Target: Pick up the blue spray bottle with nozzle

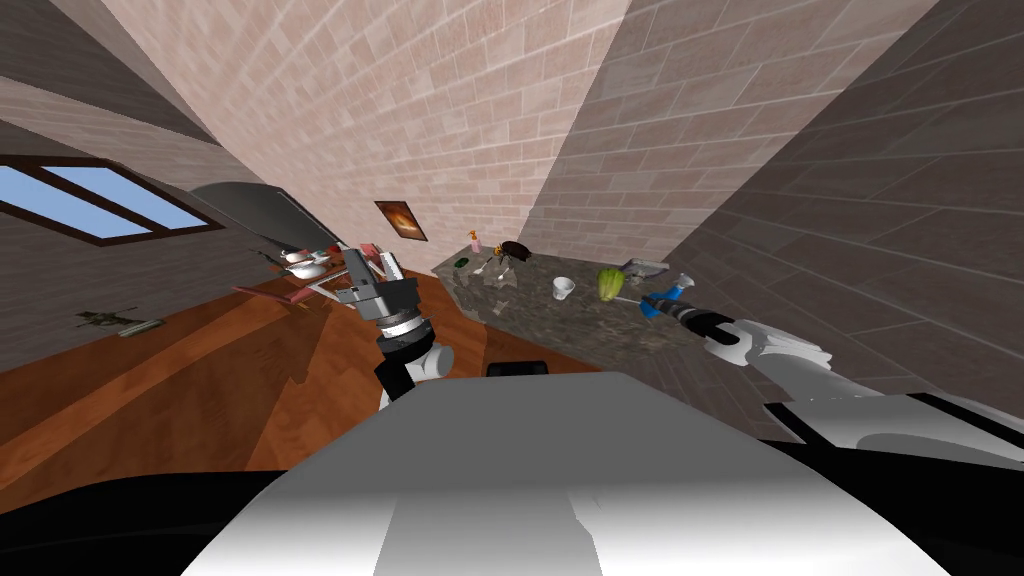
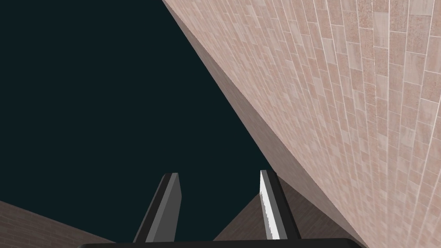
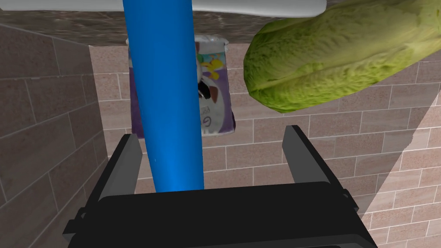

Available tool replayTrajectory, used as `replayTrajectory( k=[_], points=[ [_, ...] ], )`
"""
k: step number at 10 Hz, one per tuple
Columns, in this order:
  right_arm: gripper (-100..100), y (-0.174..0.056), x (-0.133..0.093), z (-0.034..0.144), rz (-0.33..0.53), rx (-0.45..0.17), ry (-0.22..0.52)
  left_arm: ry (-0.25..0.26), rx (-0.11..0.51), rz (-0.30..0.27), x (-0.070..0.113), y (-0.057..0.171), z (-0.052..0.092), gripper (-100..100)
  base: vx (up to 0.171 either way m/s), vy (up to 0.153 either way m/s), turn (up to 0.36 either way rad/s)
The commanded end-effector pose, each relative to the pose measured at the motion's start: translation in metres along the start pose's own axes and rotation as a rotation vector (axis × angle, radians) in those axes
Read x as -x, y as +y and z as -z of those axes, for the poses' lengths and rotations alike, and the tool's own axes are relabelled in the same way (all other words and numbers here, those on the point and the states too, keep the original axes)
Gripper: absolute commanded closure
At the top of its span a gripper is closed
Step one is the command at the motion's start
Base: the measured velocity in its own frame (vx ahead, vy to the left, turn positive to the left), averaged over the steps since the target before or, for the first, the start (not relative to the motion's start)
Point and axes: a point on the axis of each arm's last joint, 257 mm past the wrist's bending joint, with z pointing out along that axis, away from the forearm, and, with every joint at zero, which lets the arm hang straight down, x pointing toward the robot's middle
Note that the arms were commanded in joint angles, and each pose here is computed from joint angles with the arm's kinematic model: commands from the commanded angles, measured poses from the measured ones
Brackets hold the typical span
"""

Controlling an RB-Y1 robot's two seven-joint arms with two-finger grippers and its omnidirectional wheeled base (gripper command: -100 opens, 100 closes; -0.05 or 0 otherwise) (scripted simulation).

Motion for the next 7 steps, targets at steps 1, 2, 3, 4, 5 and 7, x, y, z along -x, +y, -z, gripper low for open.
replayTrajectory(
  k=[1,2,3,4,5,7],
  points=[
    [-100,-0.006,0.003,-0.002,-0.006,-0.012,-0.006,0.000,0.000,0.000,0.000,0.000,0.000,0,-0.011,0.017,-0.025],
    [-100,-0.019,-0.003,0.002,-0.010,-0.040,0.007,0.000,0.000,0.000,0.000,0.000,0.000,0,0.000,0.000,0.000],
    [-100,-0.020,-0.004,0.003,-0.011,-0.042,0.008,0.000,0.000,0.000,0.000,0.000,0.000,0,0.005,-0.005,0.000],
    [-100,-0.033,-0.011,0.008,-0.015,-0.071,0.021,0.000,0.000,0.000,0.000,0.000,0.000,0,0.004,-0.005,0.006],
    [-100,-0.018,-0.002,0.000,-0.005,-0.023,0.013,0.000,0.000,0.000,0.000,0.000,0.000,0,-0.082,0.052,0.220],
    [-100,-0.019,0.013,-0.004,-0.018,-0.025,-0.011,0.000,0.000,0.000,0.000,0.000,0.000,0,-0.071,0.057,0.051]
  ],
)
